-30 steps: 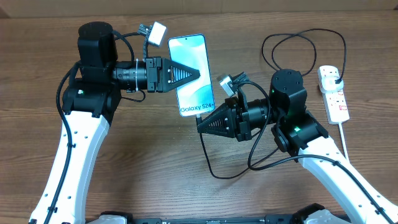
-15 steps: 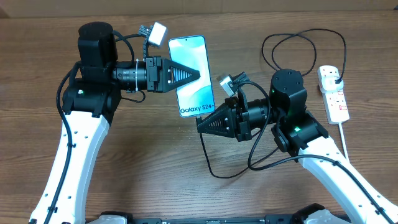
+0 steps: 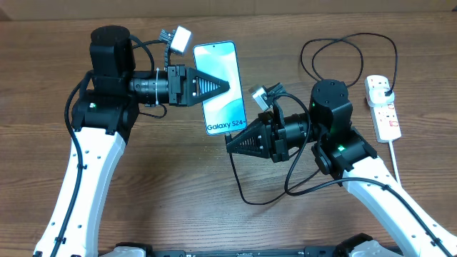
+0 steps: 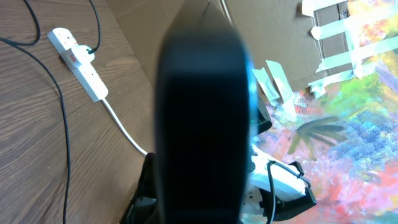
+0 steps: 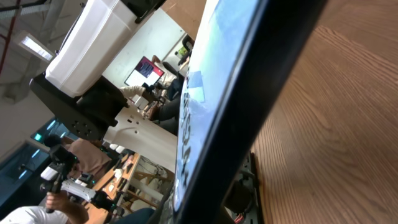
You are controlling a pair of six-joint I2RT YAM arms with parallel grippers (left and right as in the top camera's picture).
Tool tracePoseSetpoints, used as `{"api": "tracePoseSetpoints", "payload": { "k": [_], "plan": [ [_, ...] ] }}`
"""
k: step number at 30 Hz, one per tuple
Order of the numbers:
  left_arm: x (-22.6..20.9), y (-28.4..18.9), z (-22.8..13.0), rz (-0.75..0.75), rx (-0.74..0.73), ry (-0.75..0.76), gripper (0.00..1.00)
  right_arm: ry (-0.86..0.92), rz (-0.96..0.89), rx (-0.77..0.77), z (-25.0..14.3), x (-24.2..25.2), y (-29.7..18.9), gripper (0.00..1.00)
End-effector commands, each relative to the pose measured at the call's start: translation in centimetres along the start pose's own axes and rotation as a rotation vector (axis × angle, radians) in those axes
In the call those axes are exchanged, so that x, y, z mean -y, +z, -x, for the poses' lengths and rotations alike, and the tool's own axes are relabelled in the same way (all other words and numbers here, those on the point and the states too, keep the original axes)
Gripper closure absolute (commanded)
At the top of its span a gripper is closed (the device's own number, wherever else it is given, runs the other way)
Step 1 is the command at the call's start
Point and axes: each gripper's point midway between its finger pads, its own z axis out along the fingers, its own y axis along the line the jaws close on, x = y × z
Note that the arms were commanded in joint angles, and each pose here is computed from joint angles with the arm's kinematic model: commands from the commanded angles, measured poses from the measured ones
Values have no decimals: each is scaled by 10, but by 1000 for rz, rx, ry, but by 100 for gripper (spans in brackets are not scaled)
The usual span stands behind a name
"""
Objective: Plug charger to phone and switch on socket
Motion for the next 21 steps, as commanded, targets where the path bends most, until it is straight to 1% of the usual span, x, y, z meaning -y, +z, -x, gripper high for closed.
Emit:
{"api": "tracePoseSetpoints", "payload": {
  "k": [1,11,21],
  "plan": [
    [17,1,-9,-56,-47,56,96,3,-42,47,12,0,-2,96],
    [11,1,-17,-48,-58,76,96,17,-39,63,17,-3,-2,96],
    [6,2,-27,-42,-74,55,96,76,-105,124,26,10,-4,96]
  ]
}}
